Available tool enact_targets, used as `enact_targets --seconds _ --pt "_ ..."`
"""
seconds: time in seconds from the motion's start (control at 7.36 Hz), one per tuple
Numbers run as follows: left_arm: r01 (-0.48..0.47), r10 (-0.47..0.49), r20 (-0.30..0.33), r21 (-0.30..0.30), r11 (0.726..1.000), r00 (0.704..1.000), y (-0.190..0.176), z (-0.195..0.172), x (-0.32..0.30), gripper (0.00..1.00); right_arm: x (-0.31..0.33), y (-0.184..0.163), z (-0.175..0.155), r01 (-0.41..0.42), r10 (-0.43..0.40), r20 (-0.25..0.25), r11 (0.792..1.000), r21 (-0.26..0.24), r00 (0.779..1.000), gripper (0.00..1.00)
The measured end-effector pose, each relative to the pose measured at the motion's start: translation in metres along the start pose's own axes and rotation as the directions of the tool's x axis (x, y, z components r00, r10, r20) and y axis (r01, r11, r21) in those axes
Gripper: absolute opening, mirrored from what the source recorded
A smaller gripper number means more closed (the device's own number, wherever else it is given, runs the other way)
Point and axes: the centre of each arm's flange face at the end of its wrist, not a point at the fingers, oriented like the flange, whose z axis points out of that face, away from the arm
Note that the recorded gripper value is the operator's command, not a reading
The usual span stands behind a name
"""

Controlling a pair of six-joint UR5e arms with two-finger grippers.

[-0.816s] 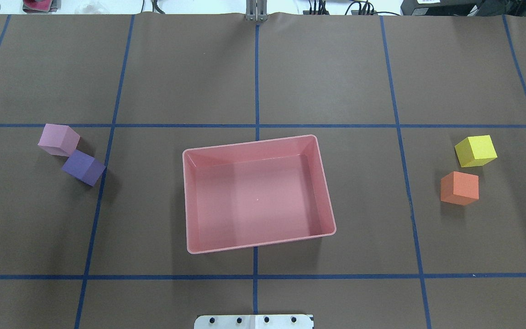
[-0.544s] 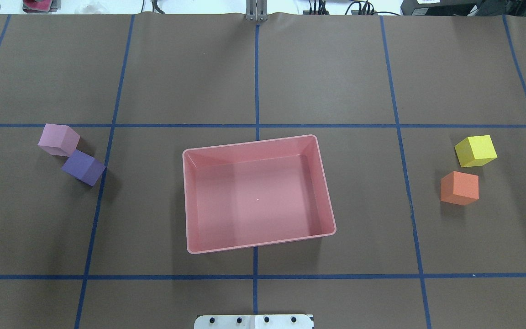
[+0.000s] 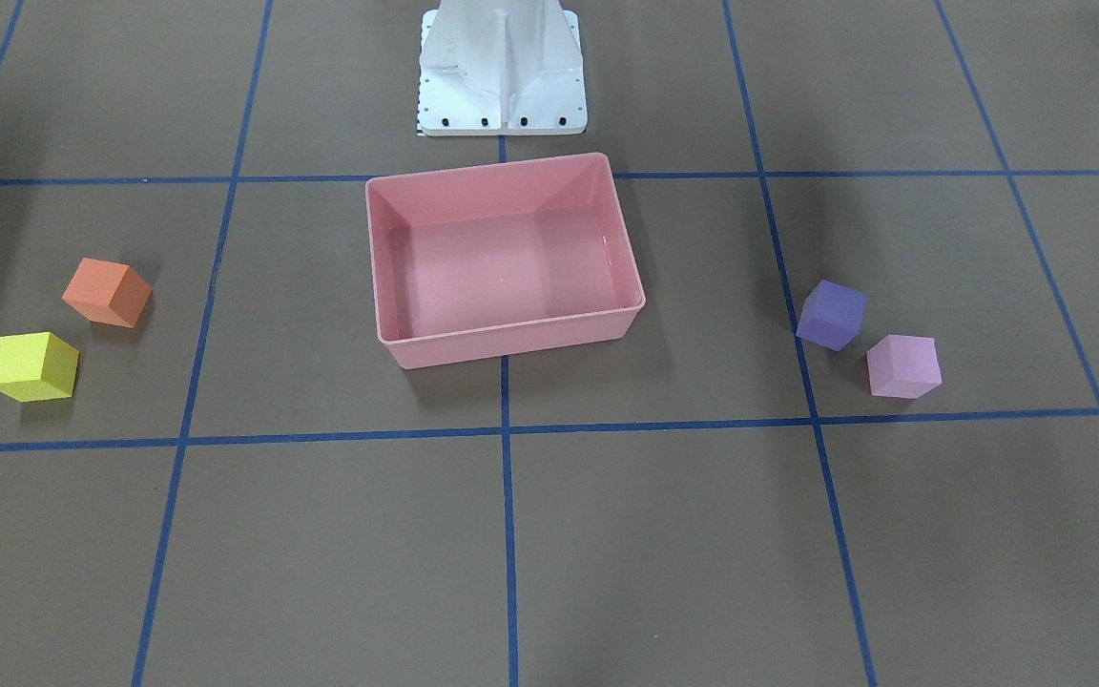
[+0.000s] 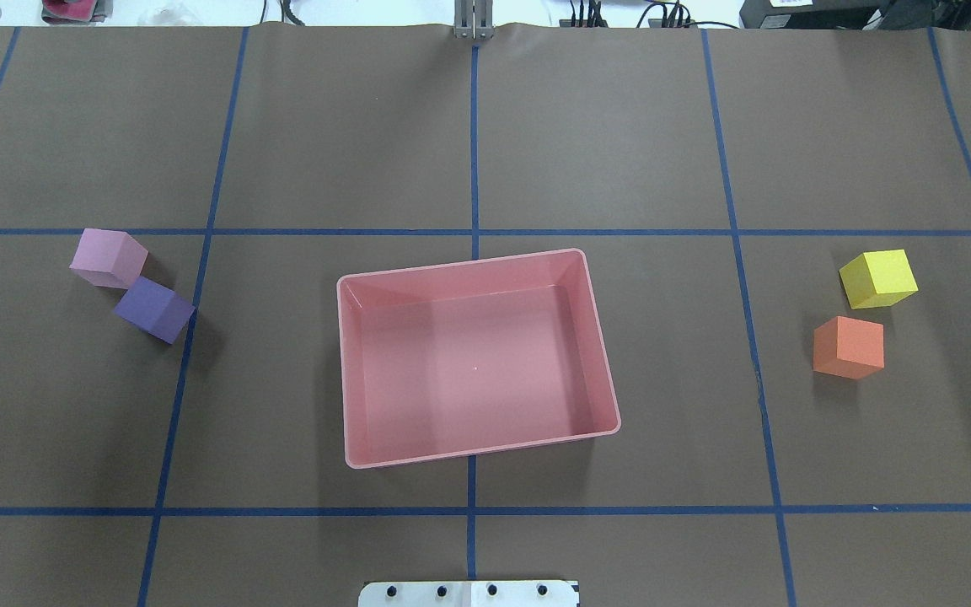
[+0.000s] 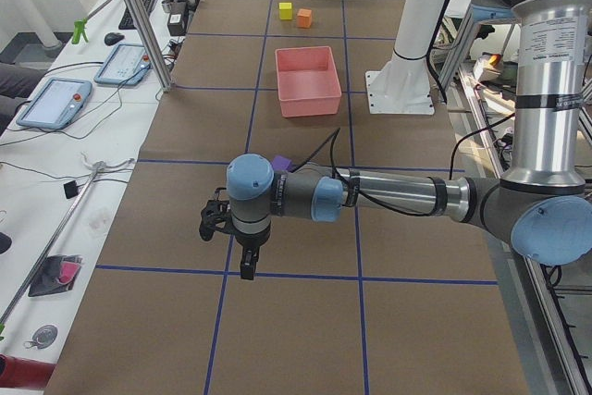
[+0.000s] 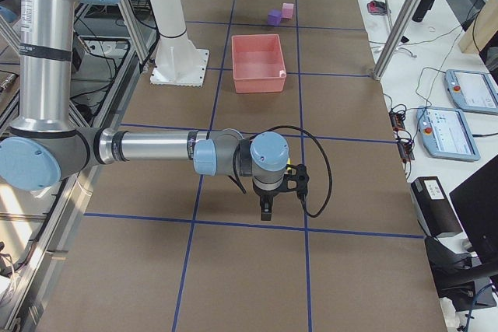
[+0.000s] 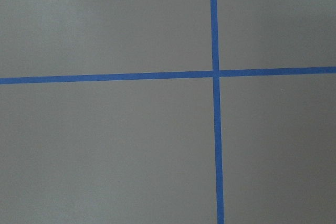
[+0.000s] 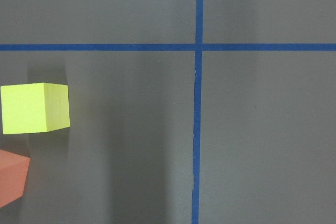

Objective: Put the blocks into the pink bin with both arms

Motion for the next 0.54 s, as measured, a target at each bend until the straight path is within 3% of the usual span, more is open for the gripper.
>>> enact_targets --seconds 0.54 --pt "-0.16 0.16 -0.03 0.015 0.987 0.987 -0.048 0.007 0.1 1.0 -0.027 -0.024 -0.019 0.045 -0.045 0.002 0.998 0.042 0.999 1.0"
